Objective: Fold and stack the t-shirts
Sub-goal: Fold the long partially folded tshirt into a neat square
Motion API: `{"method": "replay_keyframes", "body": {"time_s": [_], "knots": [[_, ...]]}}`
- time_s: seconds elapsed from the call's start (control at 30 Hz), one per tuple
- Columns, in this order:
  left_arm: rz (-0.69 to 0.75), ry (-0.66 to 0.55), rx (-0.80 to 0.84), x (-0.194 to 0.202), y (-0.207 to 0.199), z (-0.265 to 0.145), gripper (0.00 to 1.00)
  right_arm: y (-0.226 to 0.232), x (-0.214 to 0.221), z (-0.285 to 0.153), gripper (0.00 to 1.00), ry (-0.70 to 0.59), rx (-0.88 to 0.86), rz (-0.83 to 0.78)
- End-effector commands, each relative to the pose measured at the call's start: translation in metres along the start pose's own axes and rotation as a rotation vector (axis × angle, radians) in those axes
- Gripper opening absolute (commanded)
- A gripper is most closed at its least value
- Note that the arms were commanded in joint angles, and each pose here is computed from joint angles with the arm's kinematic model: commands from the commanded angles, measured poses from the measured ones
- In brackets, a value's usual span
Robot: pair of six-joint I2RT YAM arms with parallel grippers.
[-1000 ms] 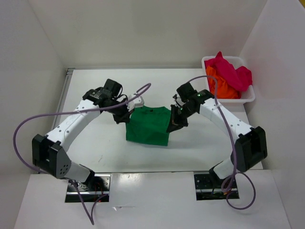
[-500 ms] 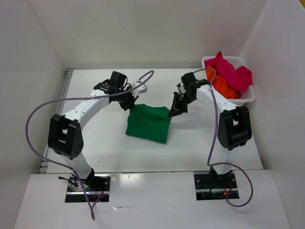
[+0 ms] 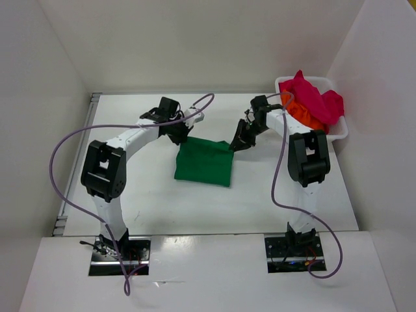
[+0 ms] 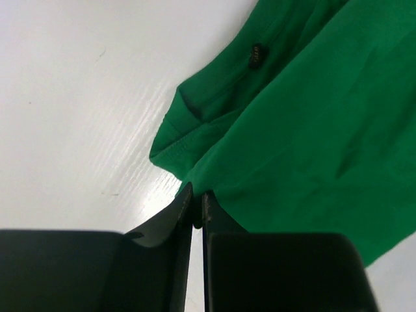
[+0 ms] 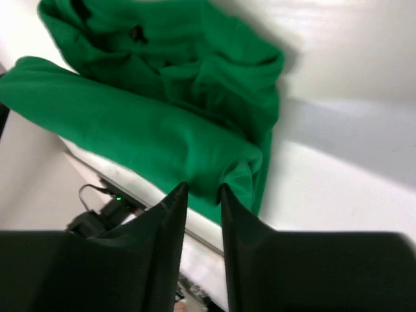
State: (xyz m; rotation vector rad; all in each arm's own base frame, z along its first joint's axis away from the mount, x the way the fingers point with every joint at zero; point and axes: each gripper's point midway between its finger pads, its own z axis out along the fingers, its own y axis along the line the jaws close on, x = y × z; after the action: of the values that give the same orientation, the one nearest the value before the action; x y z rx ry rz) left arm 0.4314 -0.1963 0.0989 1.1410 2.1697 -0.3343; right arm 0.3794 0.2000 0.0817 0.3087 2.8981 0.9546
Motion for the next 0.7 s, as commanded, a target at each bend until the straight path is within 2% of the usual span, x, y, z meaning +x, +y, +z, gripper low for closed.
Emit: {"method": "replay_keyframes", "body": {"time_s": [0.0,0.03,0.07,0.1,0.17,0.2,0.3,0.37,0.43,0.5,0.53,0.57,0.6,0.67], "knots": [[-0.037,-0.052,-0.054,-0.014,0.021,0.008,0.13,0.014,-0.031,-0.002,0.35,-0.071,-0.059,-0.045],[-0.045,-0.052,-0.069,-0.015,0.025,0.011,0.15,0.013,-0.034,0.002,0.39,-0.076,-0.063,-0.049],[-0.042,-0.056,-0.089,-0.016,0.029,0.011,0.22,0.015,-0.041,0.006,0.46,-0.086,-0.068,-0.057],[-0.069,-0.041,-0.105,-0.01,0.035,0.012,0.3,0.019,-0.046,0.004,0.48,-0.103,-0.078,-0.07],[-0.102,-0.03,-0.18,-0.005,0.051,0.012,0.43,0.024,-0.06,0.004,0.48,-0.145,-0.088,-0.085],[-0.112,-0.02,-0.204,-0.003,0.055,0.011,0.52,0.029,-0.072,-0.004,0.48,-0.202,-0.074,-0.106],[-0.144,0.01,-0.301,0.007,0.077,0.003,0.62,0.039,-0.098,-0.038,0.48,-0.385,-0.01,-0.151],[-0.146,0.019,-0.311,0.007,0.076,-0.006,0.67,0.038,-0.097,-0.05,0.47,-0.449,0.032,-0.172],[-0.148,0.026,-0.294,0.005,0.069,-0.017,0.68,0.043,-0.087,-0.07,0.38,-0.519,0.073,-0.202],[-0.107,-0.002,-0.226,-0.006,0.058,-0.026,0.71,0.035,-0.069,-0.066,0.28,-0.499,0.091,-0.212],[-0.092,0.026,-0.165,0.001,0.044,-0.028,0.72,0.033,-0.062,-0.057,0.22,-0.479,0.095,-0.217],[-0.048,0.024,-0.098,-0.006,0.026,-0.026,0.74,0.03,-0.047,-0.044,0.09,-0.438,0.094,-0.224],[0.021,0.011,-0.005,-0.01,0.006,-0.026,0.76,0.03,-0.041,-0.038,0.02,-0.418,0.083,-0.231],[0.081,0.053,0.082,-0.008,-0.028,-0.026,0.78,0.036,-0.031,-0.018,0.0,-0.387,0.067,-0.261]]}}
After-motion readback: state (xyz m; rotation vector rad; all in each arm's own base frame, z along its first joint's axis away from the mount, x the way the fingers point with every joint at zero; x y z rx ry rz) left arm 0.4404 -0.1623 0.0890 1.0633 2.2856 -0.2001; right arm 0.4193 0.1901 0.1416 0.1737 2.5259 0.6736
